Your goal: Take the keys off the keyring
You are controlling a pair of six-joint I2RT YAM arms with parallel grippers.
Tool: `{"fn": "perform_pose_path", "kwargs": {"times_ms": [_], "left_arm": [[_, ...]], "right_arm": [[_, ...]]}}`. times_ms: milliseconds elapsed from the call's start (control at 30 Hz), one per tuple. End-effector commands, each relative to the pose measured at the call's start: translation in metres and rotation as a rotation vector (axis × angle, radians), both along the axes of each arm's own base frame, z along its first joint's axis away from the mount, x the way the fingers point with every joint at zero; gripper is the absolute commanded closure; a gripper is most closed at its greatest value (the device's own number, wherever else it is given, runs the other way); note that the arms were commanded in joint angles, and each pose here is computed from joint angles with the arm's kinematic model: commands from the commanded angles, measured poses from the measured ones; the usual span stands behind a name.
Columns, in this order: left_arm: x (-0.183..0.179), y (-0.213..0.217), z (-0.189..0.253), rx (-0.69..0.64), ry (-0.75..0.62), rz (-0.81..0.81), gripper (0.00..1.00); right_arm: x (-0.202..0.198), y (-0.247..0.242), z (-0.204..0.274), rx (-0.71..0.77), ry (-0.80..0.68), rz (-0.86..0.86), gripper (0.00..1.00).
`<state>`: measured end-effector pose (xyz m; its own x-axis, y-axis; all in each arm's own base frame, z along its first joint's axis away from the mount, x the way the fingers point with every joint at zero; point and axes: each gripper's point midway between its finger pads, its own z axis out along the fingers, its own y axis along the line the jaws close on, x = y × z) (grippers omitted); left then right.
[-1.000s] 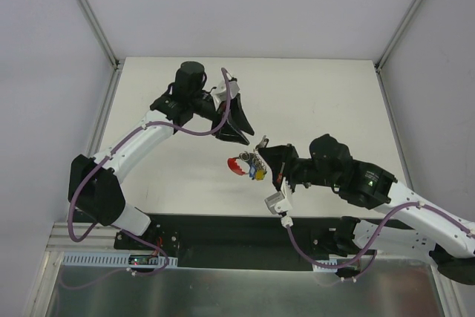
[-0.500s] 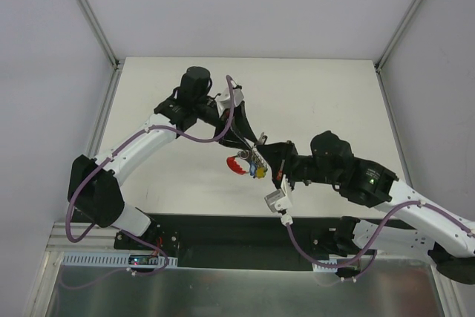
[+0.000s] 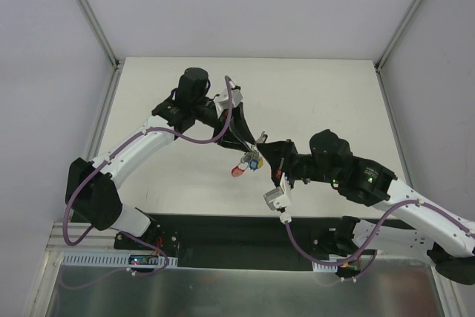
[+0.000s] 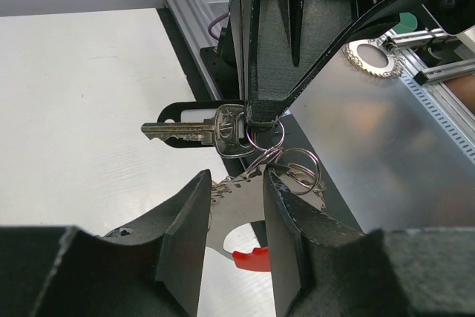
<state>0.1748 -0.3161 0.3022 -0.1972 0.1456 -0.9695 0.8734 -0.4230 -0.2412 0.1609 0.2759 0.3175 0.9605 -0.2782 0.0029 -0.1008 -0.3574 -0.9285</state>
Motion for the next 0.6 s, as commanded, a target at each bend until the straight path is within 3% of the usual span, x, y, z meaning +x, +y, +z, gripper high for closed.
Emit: {"fn": "perform_pose_path", "kwargs": {"times_ms": [0,567], "left_arm": [[-0.053,0.034,0.040,-0.140,0.016,-0.343,0.67],[-0.061,0.033,0.047,-0.127,0.024,-0.362,0.75]], "right_arm": [[-0.001,0.004,0.034,0.094,-0.030,0.016,0.99],[0.002,0.003,0.023,0.070,-0.023,-0.004,0.99]]}}
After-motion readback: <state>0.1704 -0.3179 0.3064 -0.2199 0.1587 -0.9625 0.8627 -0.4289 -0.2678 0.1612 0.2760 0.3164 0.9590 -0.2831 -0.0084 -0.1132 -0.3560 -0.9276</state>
